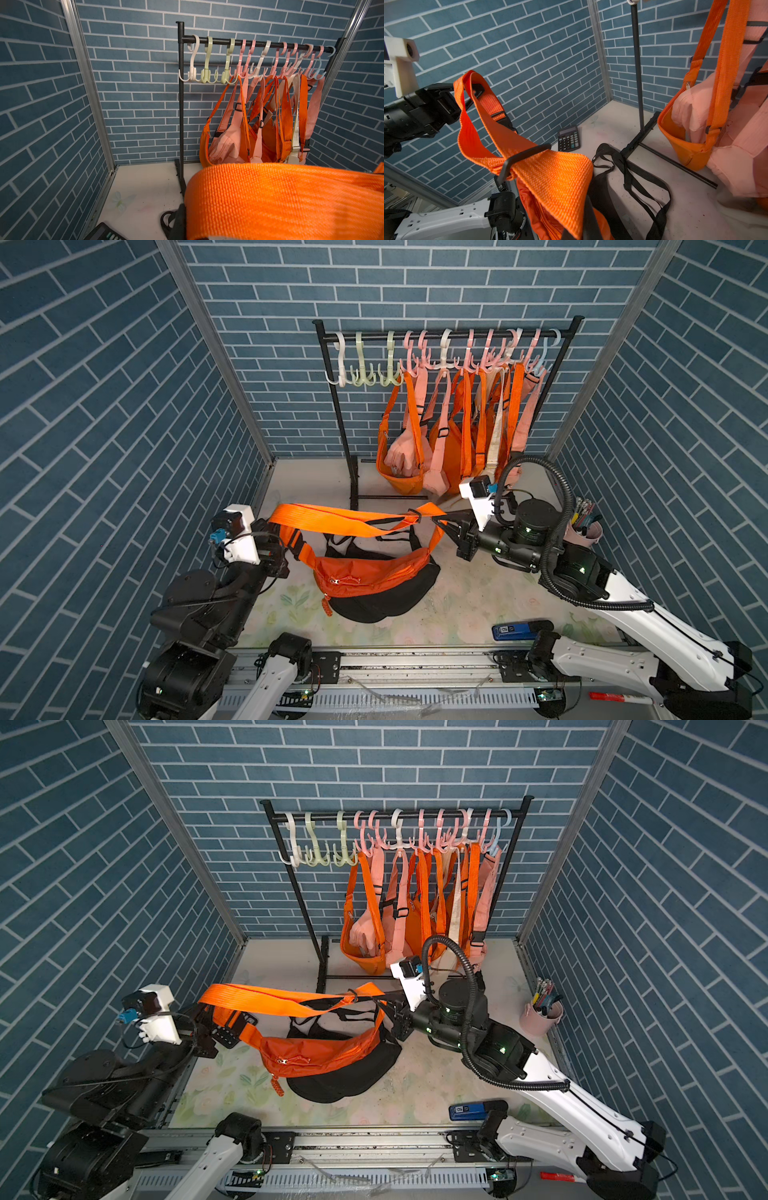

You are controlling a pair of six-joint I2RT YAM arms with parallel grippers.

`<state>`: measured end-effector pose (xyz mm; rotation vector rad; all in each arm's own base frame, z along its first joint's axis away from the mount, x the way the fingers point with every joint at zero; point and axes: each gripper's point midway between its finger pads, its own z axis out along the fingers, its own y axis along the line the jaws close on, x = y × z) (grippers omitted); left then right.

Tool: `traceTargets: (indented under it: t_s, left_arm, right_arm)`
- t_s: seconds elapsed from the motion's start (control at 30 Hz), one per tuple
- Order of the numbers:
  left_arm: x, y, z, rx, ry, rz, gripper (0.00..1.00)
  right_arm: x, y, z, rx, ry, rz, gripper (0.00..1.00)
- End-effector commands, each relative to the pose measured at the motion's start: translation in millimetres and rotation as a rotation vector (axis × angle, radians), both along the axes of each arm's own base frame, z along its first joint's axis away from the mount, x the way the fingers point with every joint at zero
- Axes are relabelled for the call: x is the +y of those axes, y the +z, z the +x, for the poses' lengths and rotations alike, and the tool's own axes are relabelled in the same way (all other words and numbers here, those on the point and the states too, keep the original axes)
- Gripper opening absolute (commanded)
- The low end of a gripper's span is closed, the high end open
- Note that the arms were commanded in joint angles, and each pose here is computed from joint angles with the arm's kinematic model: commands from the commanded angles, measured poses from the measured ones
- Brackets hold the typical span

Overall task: Take the bag off the hook
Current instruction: Place the bag inside the bag.

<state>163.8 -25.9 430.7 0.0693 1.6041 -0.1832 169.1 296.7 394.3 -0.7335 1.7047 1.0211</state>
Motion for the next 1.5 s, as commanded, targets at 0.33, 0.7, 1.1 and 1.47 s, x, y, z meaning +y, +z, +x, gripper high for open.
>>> traceTargets:
  t_s: [0.33, 0.7, 1.1, 1.47]
  left_arm:
    - [37.7, -60.8, -53.5, 0.059, 0.130, -0.131, 0.00]
    - [20.5, -111.8, 5.5, 0.277, 0.160, -0.113, 0.00]
    - [-11.5, -170.0, 122.1, 0.427, 0.221, -0.162, 0.00]
    - [-14.5, -201.6, 182.0, 0.482, 0.304, -0.089, 0.00]
  right_arm:
    - [33.8, -13.7, -65.5, -0.191, 0.086, -0.044, 0.00]
    - [34.6, -69.5, -8.7, -0.057, -0.134, -0.062, 0.00]
    - [27.4, -186.4, 104.0, 0.278, -0.335, -0.171, 0.00]
    - [-0.1, -228.7, 152.3, 0.394, -0.433, -0.228, 0.00]
